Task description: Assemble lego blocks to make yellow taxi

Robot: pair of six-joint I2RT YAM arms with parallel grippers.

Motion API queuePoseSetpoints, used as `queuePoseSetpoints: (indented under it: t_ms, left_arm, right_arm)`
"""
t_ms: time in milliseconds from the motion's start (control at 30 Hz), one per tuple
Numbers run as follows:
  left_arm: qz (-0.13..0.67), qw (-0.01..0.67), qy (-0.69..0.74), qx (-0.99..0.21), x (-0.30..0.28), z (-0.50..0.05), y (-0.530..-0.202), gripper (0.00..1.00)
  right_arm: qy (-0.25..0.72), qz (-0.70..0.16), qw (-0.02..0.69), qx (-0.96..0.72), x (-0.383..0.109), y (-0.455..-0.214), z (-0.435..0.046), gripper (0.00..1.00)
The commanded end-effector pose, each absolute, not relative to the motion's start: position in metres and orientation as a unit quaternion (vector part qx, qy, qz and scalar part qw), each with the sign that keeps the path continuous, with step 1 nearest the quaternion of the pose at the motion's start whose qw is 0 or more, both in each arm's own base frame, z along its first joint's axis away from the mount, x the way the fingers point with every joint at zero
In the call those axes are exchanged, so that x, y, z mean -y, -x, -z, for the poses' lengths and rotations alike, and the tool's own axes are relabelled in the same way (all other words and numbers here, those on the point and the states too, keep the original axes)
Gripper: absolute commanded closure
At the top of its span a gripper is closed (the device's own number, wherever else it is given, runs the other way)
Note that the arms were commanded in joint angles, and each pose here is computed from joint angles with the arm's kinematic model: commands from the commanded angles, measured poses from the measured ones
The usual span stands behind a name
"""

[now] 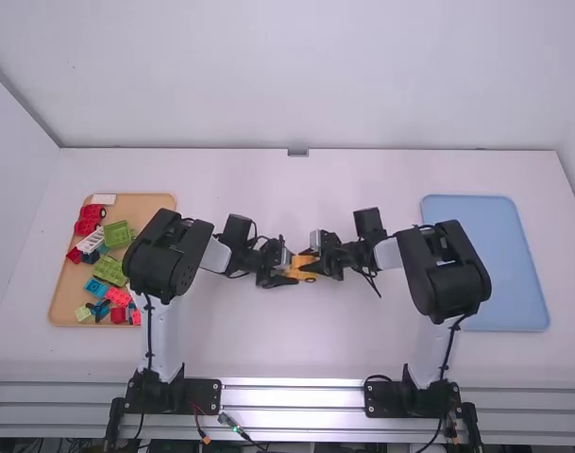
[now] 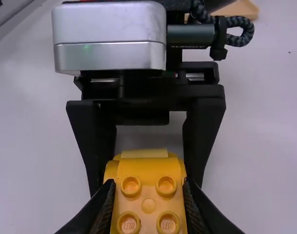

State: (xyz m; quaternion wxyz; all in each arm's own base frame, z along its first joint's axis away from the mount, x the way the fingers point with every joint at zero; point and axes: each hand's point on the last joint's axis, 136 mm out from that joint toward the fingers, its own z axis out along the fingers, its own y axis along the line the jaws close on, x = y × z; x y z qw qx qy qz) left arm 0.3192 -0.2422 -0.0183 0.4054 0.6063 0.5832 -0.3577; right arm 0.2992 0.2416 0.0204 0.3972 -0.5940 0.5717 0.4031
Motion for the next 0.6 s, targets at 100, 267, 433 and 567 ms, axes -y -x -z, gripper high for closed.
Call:
queuePoseSetpoints:
  t_ms: [100, 267, 433, 567]
  left_arm:
    - [0.348, 0.391, -0.613, -0.592, 0.24, 0.03, -0.312, 0.64]
    - [0.347, 0.392, -0.613, -0.592, 0.24, 0.03, -0.313, 0.66]
    - [0.343, 0.392, -0.61, -0.597, 0.237, 0.031, -0.315, 0.67]
    - [0.343, 0.393, -0.61, -0.597, 0.238, 0.03, -0.316, 0.67]
  right_arm:
    - [0.586, -0.425, 0.388, -0.57, -0.242, -0.291, -0.017, 1.0]
    - [0.569, -0.452, 0.379, -0.573, -0.245, -0.292, -0.005, 1.0]
    - [0.569, -0.461, 0.381, -0.565, -0.247, -0.291, -0.006, 1.0]
    - [0.576, -0.445, 0.372, -0.577, -0.251, -0.293, 0.0, 1.0]
